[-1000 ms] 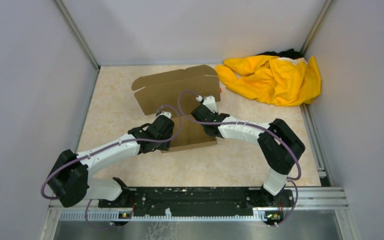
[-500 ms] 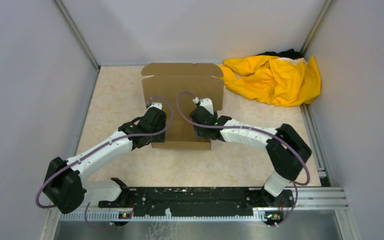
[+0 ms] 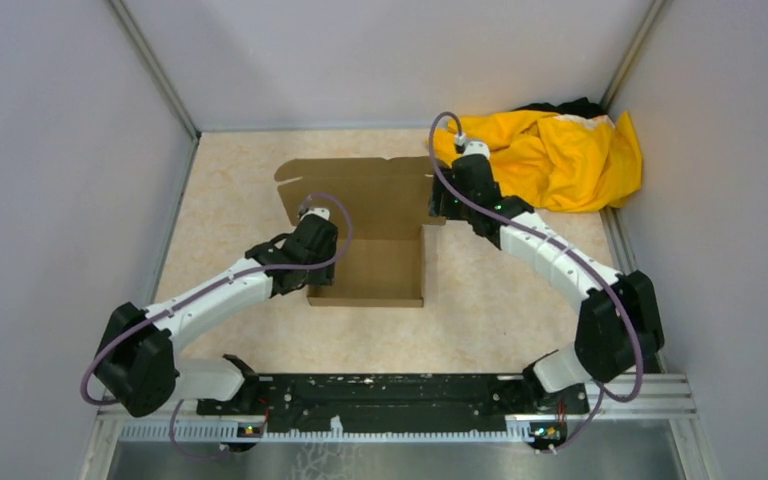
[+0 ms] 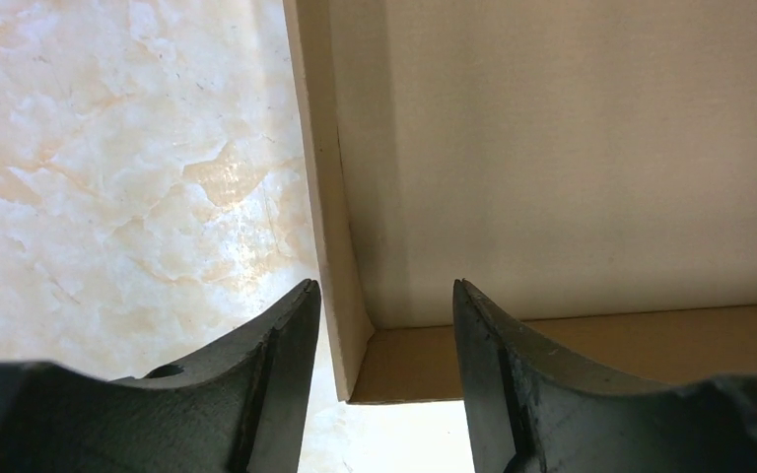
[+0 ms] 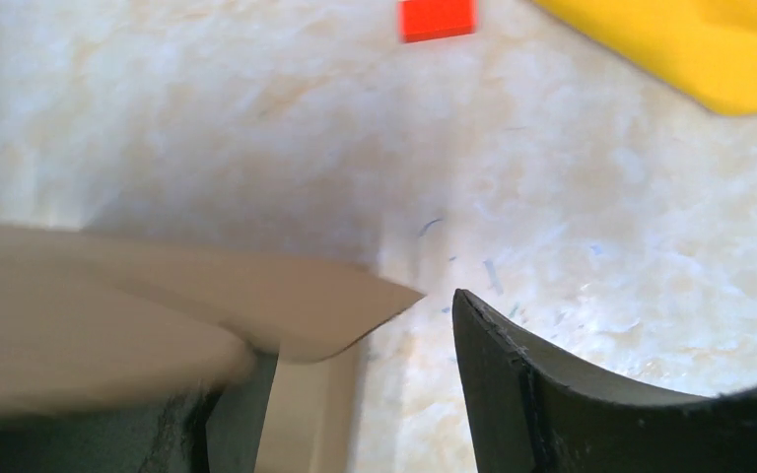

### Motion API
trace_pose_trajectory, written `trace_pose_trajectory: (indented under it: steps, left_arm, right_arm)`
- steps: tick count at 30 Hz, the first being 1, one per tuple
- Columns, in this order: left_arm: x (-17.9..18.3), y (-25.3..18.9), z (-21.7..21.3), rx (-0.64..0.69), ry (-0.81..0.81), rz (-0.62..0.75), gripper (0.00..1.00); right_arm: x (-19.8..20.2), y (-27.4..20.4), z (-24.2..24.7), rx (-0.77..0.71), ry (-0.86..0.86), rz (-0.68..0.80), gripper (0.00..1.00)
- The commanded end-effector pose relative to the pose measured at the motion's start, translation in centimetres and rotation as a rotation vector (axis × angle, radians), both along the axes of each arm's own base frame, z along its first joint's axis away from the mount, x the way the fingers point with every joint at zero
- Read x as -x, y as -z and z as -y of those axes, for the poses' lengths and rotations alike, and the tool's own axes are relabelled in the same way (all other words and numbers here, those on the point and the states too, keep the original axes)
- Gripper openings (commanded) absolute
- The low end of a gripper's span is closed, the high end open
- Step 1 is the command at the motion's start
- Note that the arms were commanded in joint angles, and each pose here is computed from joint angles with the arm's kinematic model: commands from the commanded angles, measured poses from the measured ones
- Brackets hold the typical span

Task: Fold the paper box

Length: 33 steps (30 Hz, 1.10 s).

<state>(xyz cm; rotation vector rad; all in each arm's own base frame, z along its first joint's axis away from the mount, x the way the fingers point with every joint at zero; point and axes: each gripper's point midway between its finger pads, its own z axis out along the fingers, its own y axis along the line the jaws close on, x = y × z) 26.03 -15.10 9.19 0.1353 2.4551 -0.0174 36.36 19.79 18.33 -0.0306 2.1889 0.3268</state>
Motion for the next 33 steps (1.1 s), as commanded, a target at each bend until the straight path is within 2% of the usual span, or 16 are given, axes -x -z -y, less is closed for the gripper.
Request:
trace_pose_trajectory:
  steps: [1,6,10,16,19,23,27,33]
  left_arm:
    - [0.1,1.7,0.1,-0.005,-0.004,-0.029,0.58]
    - [-0.1,2.7,0.2,-0.007,-0.013,-0.038,0.54]
    - [0.0,3.8,0.1,-0.032,-0.025,-0.066,0.5]
    - [0.2,4.5,-1.0,-0.083,-0.059,-0.079,0.46]
    - [0.1,4.2,-1.7,-0.099,-0.087,-0.069,0.45]
    - [-0.2,4.3,-2.1,-0.052,-0.105,-0.086,0.46]
    - [-0.4,3.9,-2.6,-0.038,-0.12,-0.091,0.46]
    - [-0.5,3.2,-3.3,-0.037,-0.135,-0.076,0.46]
  right_arm:
    - [-5.2,0.4,3.0,-0.058,0.067,-0.016,0.63]
    - [-10.1,1.0,5.6,-0.112,0.129,-0.033,0.63]
    - [-13.9,2.8,6.3,-0.071,0.133,-0.063,0.65]
    - [-18.0,5.9,4.0,-0.064,0.028,-0.099,0.65]
    - [-18.8,7.8,2.9,-0.05,-0.01,-0.124,0.65]
    - [-19.1,9.9,1.5,-0.007,-0.057,-0.152,0.69]
    - [-19.3,10.8,0.5,0.041,-0.071,-0.153,0.73]
    - [-19.5,11.5,-1.5,0.116,-0.102,-0.159,0.73]
